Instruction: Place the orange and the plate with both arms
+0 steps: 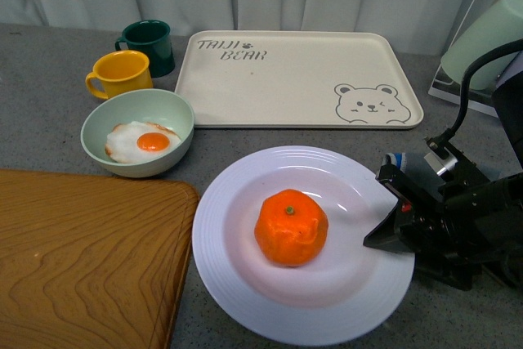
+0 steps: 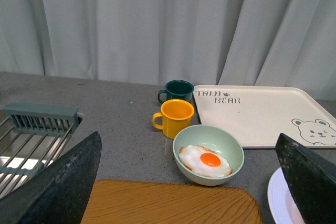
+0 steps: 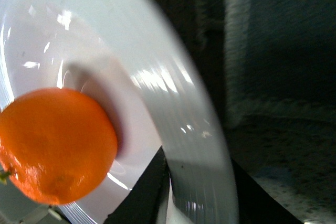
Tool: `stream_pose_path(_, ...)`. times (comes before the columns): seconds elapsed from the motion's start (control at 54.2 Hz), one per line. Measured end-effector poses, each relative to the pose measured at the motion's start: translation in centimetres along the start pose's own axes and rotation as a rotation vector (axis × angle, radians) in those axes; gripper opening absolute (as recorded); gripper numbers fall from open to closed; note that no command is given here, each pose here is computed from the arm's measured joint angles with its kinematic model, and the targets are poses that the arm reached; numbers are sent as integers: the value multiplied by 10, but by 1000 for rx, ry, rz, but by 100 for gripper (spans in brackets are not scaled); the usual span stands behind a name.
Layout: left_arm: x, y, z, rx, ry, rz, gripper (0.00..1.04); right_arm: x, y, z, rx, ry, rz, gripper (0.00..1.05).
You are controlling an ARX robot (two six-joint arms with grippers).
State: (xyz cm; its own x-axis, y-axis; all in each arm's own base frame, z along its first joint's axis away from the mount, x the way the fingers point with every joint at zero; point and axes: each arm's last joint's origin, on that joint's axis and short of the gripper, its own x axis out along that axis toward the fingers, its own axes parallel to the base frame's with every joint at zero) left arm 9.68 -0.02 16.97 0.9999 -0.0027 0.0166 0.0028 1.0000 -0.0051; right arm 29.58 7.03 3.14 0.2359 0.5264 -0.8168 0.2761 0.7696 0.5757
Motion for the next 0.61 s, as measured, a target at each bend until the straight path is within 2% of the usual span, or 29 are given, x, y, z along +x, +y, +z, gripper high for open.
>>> stream_pose_path(0.055,0,0,0,0,0,0,98,-1,1,1,0,10,24,16)
stream_pose_path(0.276,0,0,0,0,0,0,98,-13,8,1,-34,-35,132,5)
stream_pose_path(0.406,0,0,0,0,0,0,98,-17,3,0,-18,-89,183,4)
stream_pose_path(0.479,0,0,0,0,0,0,98,-23,-2,8,-1,-183,254,4)
stream_pose_path(0.608,0,0,0,0,0,0,98,-34,-1,22,-9,-233,360,4)
